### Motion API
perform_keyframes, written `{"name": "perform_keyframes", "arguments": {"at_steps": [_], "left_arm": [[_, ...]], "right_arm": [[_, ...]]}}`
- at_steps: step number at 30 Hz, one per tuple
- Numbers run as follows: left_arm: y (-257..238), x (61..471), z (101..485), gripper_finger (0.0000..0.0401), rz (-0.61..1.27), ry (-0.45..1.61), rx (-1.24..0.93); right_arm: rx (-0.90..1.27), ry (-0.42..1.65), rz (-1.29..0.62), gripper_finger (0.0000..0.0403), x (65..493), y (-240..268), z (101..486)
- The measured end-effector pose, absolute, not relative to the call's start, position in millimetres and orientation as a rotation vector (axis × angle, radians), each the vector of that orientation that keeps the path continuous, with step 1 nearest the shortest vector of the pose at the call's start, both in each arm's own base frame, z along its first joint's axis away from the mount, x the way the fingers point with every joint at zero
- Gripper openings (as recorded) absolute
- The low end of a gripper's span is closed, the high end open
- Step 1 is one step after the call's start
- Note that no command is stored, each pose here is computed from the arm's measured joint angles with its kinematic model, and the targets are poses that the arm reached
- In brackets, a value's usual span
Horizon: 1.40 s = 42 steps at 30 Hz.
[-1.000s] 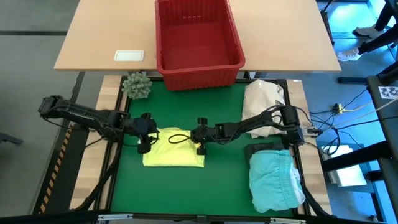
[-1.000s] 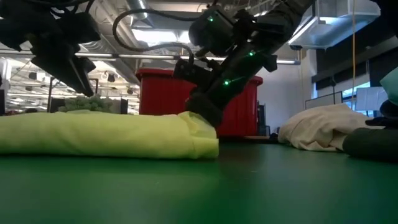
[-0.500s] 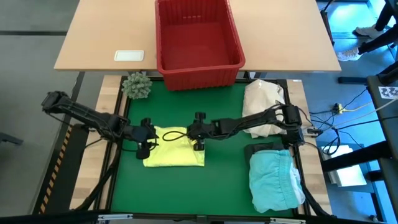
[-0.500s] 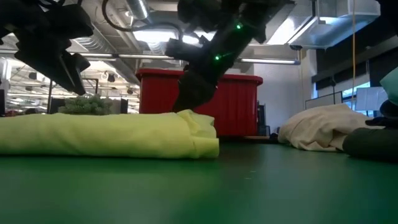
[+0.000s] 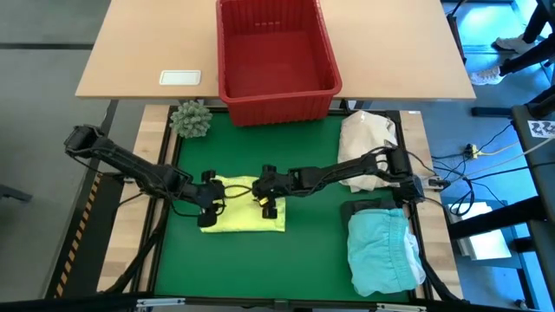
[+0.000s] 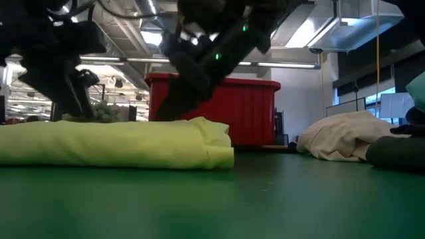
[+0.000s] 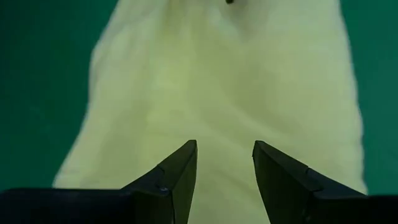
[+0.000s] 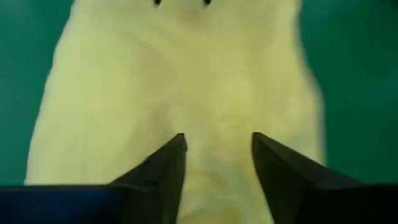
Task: Fold Laundry from Bin
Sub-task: Fold the yellow shirt, then put the yellow shirt into the red bin
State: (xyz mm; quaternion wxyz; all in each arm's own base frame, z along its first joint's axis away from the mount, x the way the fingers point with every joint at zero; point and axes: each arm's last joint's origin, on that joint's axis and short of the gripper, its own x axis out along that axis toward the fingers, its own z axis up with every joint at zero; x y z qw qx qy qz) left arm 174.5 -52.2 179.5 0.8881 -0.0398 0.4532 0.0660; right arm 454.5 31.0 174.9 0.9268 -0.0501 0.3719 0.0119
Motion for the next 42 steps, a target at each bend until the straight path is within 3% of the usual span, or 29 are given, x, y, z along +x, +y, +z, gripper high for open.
{"name": "perform_keyframes", "arguments": {"at_steps": [8,14,21,27,36,42], "left_arm": [[-65.3,182.1,152.5,0.0151,0.162,1.076,-0.069],[-69.2,184.0,143.4,0.0151,0.164,1.124,-0.074],[-70.0,185.9,160.0,0.0151,0.138,1.096,-0.058],[-73.6,192.0,180.9,0.0151,0.124,1.07,-0.004],[-96.3,206.5,221.1,0.0151,0.002,0.927,0.109],[-125.6,216.1,202.5,0.0151,-0.045,0.878,0.152]], "right_arm": [[-0.019,0.889,0.035,0.0015,456.5,32.1,133.4],[-0.015,0.876,0.041,0.0038,456.0,32.2,138.7],[-0.016,0.747,0.025,0.0041,448.5,31.1,193.3],[-0.017,0.741,0.019,0.0041,437.1,31.6,218.4],[-0.126,0.619,-0.011,0.0038,414.8,73.3,266.6],[-0.163,0.639,-0.042,0.0021,407.5,96.2,264.8]]}}
